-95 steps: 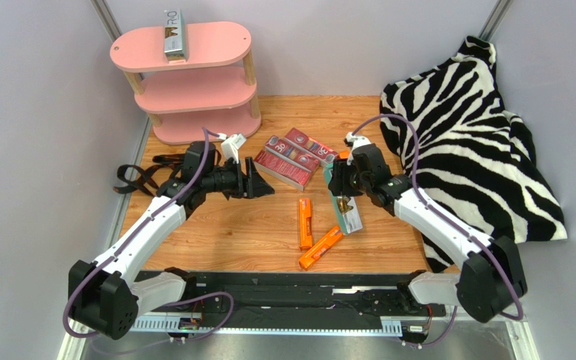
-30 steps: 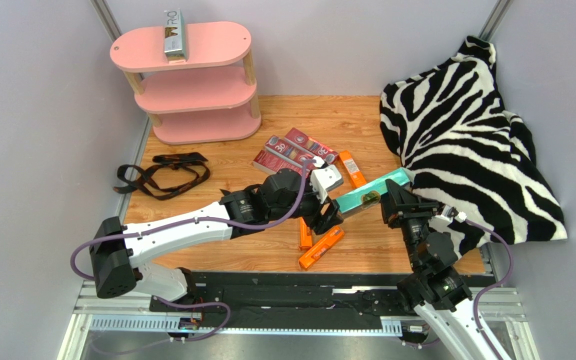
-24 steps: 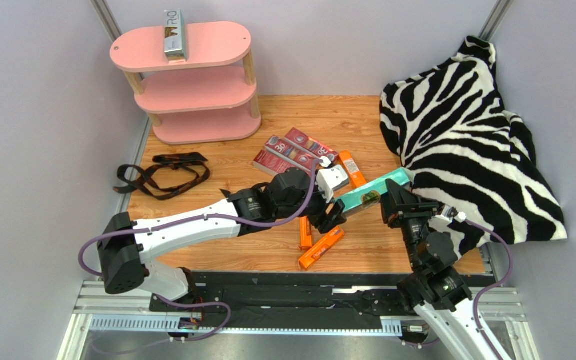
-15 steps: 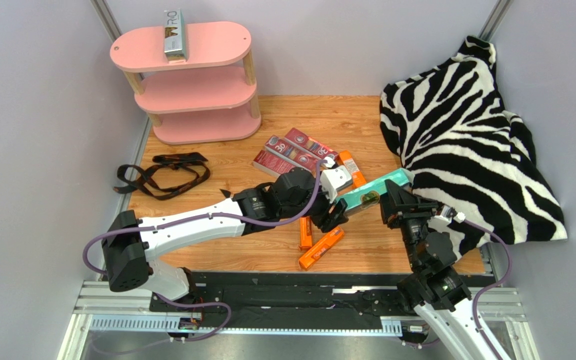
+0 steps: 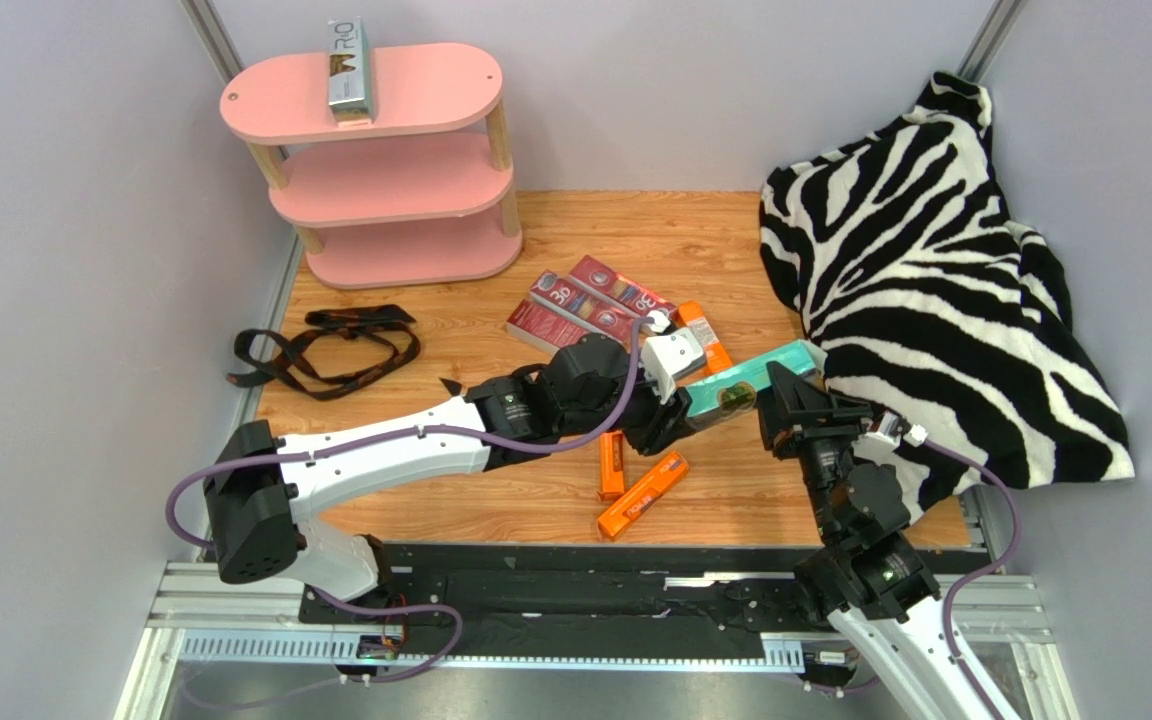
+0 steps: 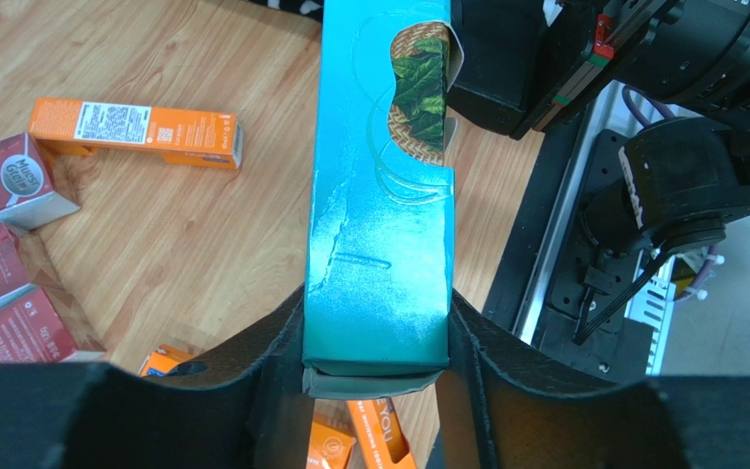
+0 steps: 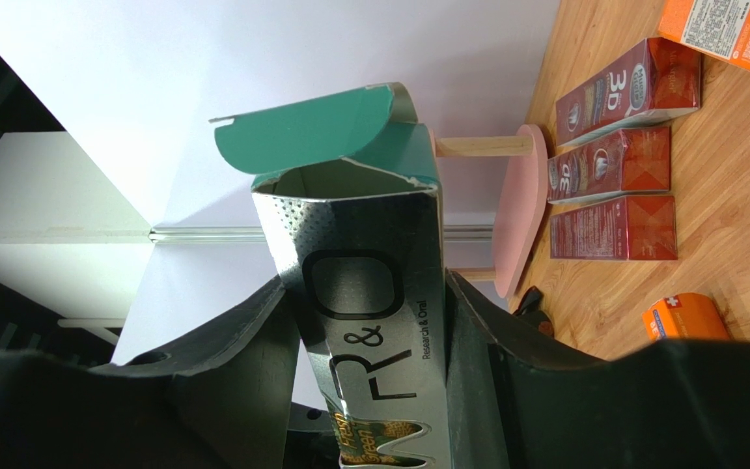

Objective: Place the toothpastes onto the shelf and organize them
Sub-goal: Pick up the toothpaste from the center of the board, then place the toothpaste on the shelf.

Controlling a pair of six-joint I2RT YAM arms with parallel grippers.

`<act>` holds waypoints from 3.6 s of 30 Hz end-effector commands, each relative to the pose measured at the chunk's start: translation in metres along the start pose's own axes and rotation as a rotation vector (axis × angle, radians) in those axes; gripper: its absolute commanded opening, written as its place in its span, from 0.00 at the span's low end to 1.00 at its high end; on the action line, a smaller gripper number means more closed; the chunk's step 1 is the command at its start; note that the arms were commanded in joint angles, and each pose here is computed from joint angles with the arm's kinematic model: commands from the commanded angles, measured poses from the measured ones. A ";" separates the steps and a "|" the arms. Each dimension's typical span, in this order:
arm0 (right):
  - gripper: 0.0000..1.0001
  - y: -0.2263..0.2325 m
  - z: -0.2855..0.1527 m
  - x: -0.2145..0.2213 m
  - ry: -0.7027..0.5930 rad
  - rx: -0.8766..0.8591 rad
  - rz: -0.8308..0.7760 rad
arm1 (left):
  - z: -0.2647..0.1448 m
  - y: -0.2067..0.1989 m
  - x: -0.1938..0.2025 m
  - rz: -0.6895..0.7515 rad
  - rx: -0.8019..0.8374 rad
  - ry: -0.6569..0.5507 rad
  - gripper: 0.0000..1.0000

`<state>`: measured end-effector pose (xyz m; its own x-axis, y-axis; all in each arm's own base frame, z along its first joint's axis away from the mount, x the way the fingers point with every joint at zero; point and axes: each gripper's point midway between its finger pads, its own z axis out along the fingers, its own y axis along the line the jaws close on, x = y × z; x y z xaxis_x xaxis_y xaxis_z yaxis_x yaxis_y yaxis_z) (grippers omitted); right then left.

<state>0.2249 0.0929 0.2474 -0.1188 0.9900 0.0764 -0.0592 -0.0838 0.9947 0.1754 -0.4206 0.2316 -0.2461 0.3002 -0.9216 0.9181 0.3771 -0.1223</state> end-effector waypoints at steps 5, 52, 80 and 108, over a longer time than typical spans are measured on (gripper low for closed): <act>0.58 0.028 -0.003 0.000 0.006 -0.082 0.046 | -0.006 -0.005 -0.037 0.009 0.008 -0.093 0.38; 1.00 0.026 -0.023 0.024 0.175 0.012 -0.272 | -0.083 0.087 -0.153 -0.266 -0.075 -0.360 0.37; 1.00 0.004 -0.019 0.035 0.229 0.053 -0.306 | -0.275 0.207 -0.230 -0.441 -0.420 -0.717 0.36; 1.00 -0.024 -0.027 0.038 0.279 0.100 -0.346 | -0.403 0.333 -0.208 -0.674 -0.839 -0.918 0.38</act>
<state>0.1987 0.1249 0.2252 -0.3462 0.9019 -0.2584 -0.0282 0.2653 0.9638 0.4002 -0.0194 0.5187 -0.0069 -0.6705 -0.7419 0.1678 0.7307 -0.6618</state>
